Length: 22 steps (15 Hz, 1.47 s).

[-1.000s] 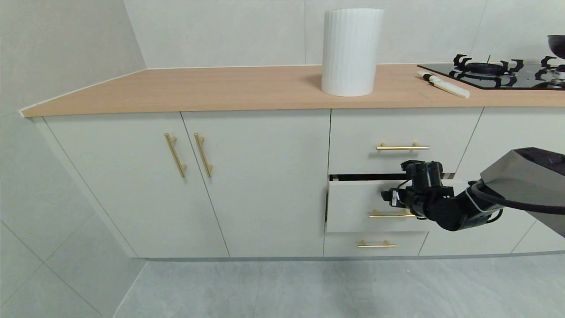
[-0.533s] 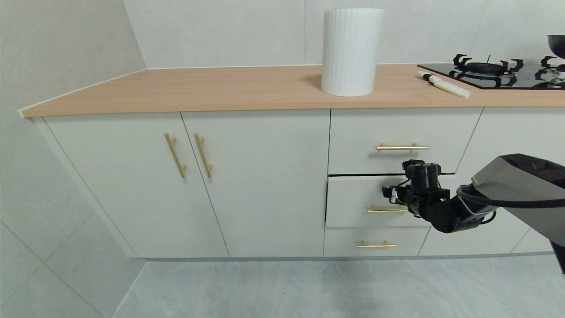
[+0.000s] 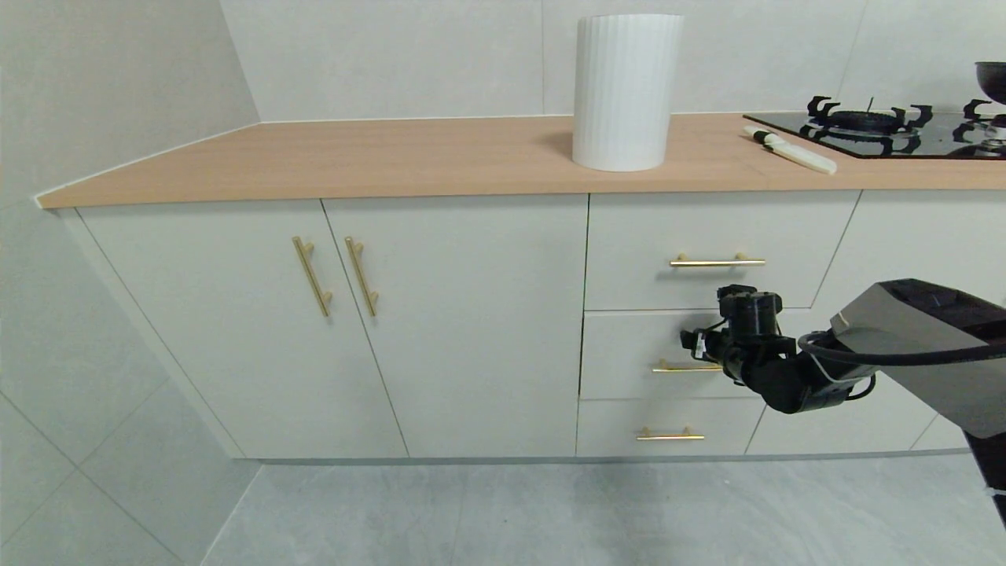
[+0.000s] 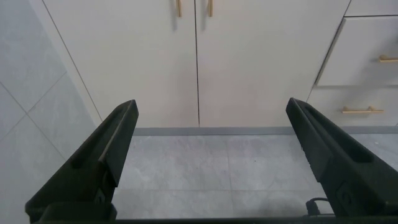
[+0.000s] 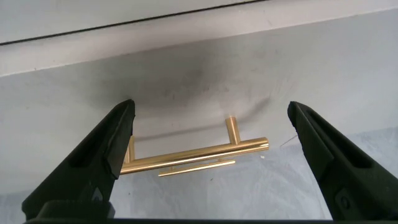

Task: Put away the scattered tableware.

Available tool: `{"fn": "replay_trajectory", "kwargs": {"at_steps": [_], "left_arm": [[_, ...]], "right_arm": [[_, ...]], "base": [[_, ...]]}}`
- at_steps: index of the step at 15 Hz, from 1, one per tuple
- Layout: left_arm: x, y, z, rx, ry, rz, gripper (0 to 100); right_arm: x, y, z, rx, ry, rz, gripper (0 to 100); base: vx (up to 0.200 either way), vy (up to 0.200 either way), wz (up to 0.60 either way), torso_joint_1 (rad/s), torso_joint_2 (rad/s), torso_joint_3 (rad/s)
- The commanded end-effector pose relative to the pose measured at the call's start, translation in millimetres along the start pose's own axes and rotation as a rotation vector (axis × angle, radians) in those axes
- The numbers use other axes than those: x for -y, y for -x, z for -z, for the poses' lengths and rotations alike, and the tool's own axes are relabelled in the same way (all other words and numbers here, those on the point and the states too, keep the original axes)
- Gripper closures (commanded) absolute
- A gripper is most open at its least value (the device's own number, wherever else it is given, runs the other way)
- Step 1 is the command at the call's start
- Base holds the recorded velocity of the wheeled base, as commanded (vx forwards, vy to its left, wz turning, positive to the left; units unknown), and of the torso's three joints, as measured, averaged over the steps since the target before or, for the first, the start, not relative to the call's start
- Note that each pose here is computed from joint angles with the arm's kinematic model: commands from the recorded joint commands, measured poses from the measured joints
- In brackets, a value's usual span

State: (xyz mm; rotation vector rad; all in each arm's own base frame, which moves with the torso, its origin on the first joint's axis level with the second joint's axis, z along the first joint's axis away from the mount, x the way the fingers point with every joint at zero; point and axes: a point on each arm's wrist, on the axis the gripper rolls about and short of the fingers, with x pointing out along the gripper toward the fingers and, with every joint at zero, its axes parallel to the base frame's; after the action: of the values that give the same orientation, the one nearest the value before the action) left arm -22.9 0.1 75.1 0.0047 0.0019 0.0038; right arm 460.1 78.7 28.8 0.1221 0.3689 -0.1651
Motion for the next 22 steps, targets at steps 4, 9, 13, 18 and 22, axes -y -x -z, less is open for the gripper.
{"fn": "replay_trajectory", "kwargs": {"at_steps": [4,9,13,18,22], "left_arm": [[0.0,0,0.0,-0.001,0.0,-0.001,0],[0.0,0,0.0,-0.001,0.0,-0.001,0],[0.0,0,0.0,-0.001,0.0,-0.001,0],[0.0,0,0.0,-0.001,0.0,-0.001,0],[0.0,0,0.0,-0.001,0.0,-0.001,0]], "right_arm": [[-3,-9,-3,0.033,-0.048,0.016,0],[-4,-10,-4,0.037,-0.051,0.017,0],[-2,1,-12,0.043,-0.049,0.043,0],[20,95,-41,0.009,-0.038,-0.004,0],[56,226,-75,0.147,-0.077,-0.052,0]], "base": [[0.0,0.0,0.0,0.0,0.0,0.0],[0.0,0.0,0.0,0.0,0.0,0.0],[0.0,0.0,0.0,0.0,0.0,0.0],[0.0,0.0,0.0,0.0,0.0,0.0],[0.0,0.0,0.0,0.0,0.0,0.0]]}}
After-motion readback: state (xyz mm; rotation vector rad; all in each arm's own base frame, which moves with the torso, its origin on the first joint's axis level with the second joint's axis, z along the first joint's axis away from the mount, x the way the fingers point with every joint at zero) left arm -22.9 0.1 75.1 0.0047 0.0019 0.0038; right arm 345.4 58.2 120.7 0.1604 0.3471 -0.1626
